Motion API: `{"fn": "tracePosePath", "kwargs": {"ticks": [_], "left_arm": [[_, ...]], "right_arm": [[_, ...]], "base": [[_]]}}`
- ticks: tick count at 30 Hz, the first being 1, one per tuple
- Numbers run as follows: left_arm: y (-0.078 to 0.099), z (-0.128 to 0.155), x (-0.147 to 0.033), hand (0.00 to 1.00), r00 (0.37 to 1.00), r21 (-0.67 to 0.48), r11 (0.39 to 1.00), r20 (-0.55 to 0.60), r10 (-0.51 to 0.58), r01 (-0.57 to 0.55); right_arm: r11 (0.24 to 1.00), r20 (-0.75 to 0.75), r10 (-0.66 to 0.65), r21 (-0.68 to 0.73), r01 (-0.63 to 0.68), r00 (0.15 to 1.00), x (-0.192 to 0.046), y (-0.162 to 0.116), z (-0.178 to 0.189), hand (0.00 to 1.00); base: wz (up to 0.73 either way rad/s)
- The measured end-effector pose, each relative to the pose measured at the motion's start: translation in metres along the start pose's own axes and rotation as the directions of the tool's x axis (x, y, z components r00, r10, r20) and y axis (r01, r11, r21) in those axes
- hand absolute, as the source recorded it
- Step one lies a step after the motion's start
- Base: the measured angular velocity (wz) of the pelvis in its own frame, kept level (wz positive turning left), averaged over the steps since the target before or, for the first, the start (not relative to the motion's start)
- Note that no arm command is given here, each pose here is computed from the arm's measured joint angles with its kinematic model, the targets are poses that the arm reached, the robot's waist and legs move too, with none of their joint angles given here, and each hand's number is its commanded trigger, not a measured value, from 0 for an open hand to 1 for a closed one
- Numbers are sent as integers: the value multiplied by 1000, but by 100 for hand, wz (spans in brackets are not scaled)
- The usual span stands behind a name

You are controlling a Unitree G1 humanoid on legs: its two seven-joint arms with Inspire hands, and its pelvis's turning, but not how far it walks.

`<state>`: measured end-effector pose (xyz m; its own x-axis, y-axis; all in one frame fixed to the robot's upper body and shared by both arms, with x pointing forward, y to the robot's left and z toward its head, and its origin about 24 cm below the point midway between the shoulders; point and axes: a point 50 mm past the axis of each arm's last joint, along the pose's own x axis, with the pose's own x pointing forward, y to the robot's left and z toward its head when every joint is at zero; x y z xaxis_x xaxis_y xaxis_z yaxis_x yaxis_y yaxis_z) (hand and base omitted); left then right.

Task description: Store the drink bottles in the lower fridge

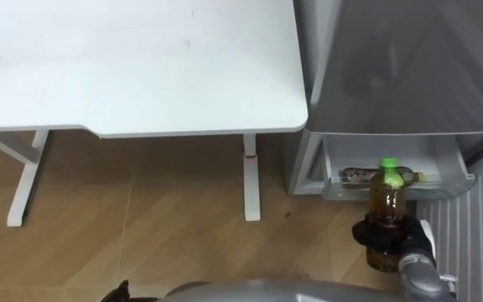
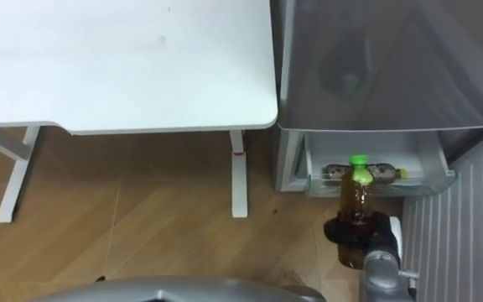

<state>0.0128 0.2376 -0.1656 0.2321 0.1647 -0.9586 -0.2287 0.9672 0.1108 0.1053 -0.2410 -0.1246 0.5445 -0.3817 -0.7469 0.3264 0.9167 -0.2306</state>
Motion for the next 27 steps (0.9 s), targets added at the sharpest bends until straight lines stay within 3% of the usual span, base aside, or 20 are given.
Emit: {"fn": "tracePosePath", "kwargs": {"ticks": [6, 9, 16, 22, 27], "left_arm": [[-1, 0, -1, 0, 1000, -12, 1000, 9, 3, -3], [-2, -1, -1, 0, 1000, -20, 1000, 7, 15, -15], [-2, -3, -1, 0, 1000, -27, 1000, 0, 17, -17], [2, -22, -5, 0, 998, 13, 999, -58, 30, -30], [5, -43, -11, 0, 989, 85, 996, -147, 29, -17]], "right_arm": [[917, -77, 24, 399, 8, 997, 4, 3, 6, 100], [869, -88, 47, 494, 3, 995, 5, 5, 7, 100], [798, -59, 85, 601, -33, 995, 10, 13, 25, 100], [724, -38, 112, 688, -56, 993, 13, 18, 38, 100], [605, -53, 142, 795, -45, 988, 14, 19, 39, 100]], "base": [[1], [7], [6], [9], [13]]}}
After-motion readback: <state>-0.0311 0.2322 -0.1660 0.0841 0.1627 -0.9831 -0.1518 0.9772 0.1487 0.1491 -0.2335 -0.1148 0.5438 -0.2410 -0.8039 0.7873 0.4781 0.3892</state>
